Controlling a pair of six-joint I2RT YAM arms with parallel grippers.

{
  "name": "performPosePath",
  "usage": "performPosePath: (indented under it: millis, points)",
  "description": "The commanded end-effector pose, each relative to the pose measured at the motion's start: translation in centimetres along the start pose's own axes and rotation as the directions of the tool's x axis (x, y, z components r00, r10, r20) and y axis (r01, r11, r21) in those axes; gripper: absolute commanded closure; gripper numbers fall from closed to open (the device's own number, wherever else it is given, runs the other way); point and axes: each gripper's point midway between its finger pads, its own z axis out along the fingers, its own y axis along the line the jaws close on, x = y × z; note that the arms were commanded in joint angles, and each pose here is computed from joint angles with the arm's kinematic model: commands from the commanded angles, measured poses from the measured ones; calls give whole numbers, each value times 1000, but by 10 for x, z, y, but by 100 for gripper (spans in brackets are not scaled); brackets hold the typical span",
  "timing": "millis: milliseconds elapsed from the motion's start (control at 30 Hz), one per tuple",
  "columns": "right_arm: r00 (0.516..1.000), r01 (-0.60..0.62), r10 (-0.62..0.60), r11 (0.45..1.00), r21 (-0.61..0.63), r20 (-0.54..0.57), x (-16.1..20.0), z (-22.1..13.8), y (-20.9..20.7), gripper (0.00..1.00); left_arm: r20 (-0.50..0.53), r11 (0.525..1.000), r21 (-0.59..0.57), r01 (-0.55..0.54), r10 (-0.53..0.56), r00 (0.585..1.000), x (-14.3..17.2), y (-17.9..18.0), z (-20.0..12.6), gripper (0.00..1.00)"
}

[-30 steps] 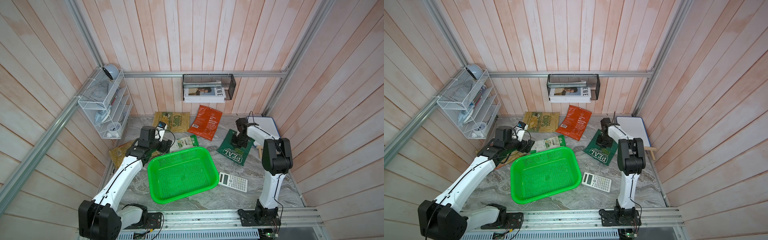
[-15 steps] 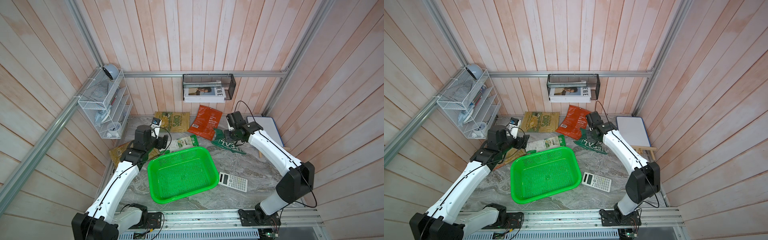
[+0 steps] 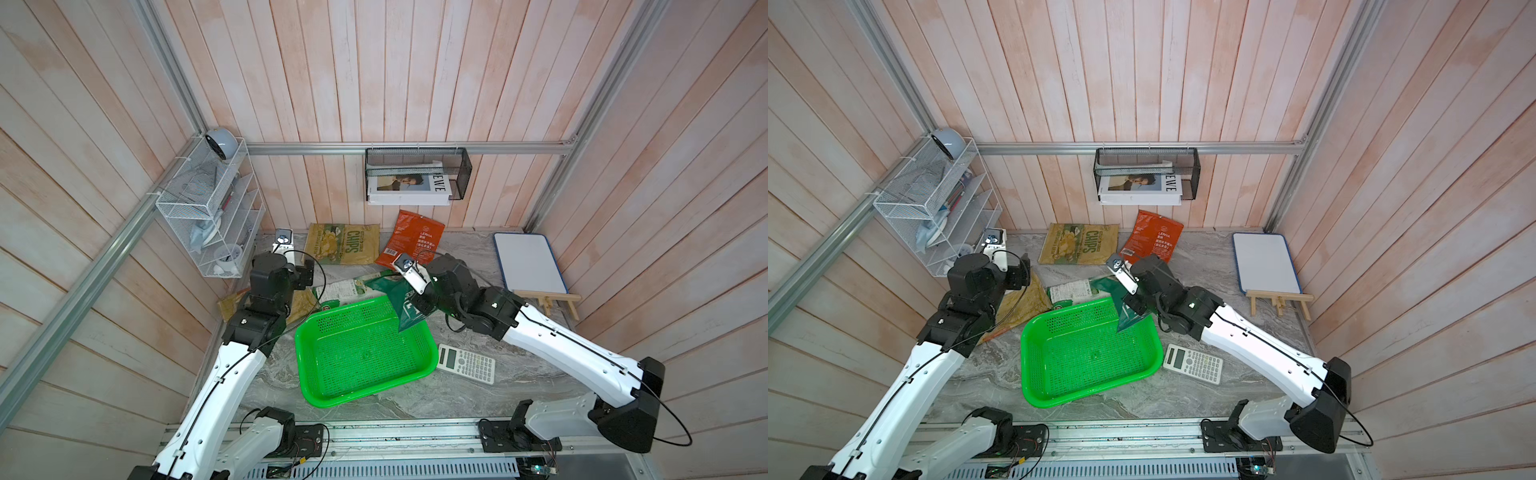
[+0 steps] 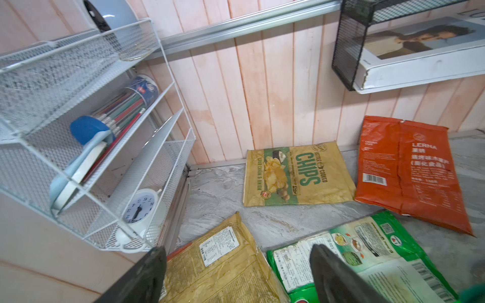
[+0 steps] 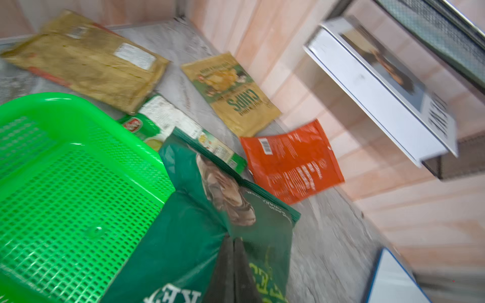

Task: Put the potato chips into the basket
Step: Place the potato chip in the basket.

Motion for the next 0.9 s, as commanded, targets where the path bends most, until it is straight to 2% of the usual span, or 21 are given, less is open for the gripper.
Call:
performPosePath:
  millis: [0,200,333,433,633,867]
  points:
    - [949,283,-262,953,-109,175,-27,3,49,100,25,990,-136,29,-26,999,-13,29,-14,8]
    - [873,465,-394,849,-251,286,-31,17,112,100,44,979,-202,29,-20,999,-22,48,-31,7]
    - [824,548,-450,788,-281,345,-33,28,145,100,55,975,-220,28,-16,998,-24,54,-37,7]
    - [795,586,-476,763,-274,375,-38,37,161,100,57,974,-224,28,-16,998,-24,55,-39,7]
    - [791,581,-444,762,-287,421,-49,52,184,100,42,971,-237,8,2,999,-18,57,-40,7]
    - [831,515,-413,823,-238,372,-44,81,183,100,37,969,-247,5,4,999,-14,60,-41,6]
